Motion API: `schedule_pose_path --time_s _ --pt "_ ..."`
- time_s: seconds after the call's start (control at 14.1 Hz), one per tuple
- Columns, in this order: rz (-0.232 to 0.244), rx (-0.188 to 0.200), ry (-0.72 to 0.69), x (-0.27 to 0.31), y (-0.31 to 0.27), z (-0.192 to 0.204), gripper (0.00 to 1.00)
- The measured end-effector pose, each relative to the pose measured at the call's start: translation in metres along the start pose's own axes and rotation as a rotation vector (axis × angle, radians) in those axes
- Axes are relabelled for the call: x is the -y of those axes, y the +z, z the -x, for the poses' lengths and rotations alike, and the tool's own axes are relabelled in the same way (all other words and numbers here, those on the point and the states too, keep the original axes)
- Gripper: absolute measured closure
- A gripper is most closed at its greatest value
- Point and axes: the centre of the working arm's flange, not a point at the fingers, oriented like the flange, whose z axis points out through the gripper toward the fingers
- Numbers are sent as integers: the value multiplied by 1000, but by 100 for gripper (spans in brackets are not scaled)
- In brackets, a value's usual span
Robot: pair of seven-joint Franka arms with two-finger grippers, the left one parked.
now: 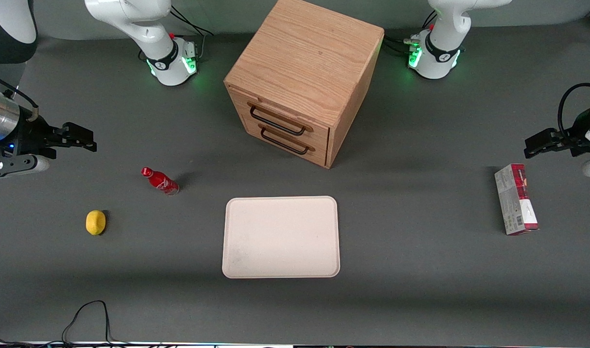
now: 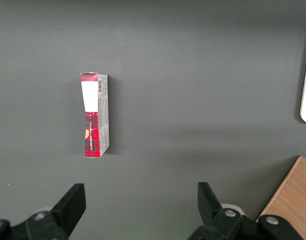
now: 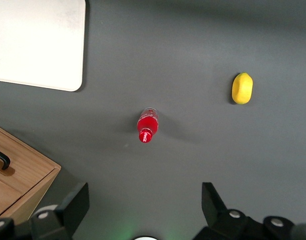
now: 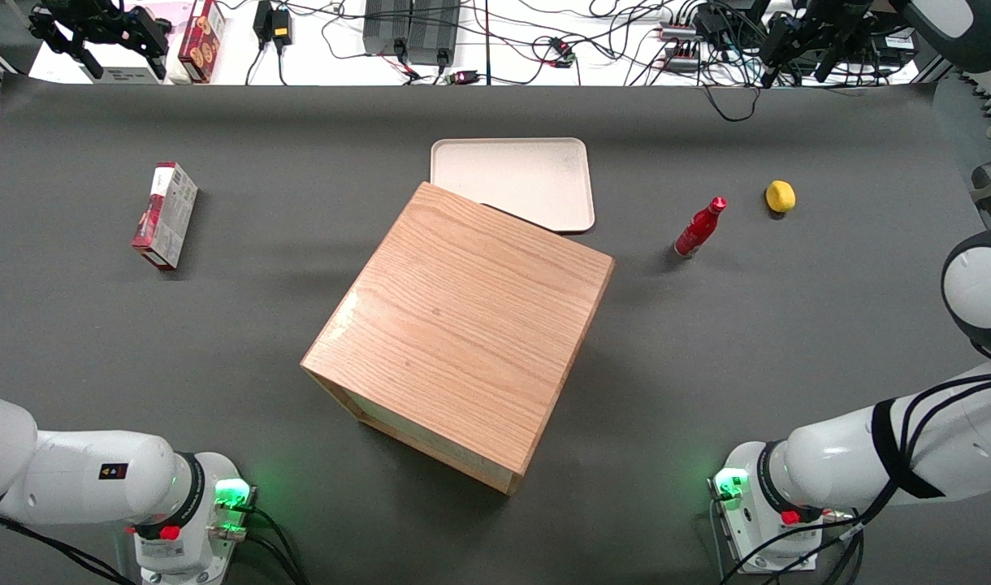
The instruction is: Open upper drawer
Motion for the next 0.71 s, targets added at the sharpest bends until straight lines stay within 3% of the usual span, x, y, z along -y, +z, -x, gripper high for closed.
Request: schedule_pose_path --time_s 0.71 --pt "5 -5 -55 29 -2 -2 0"
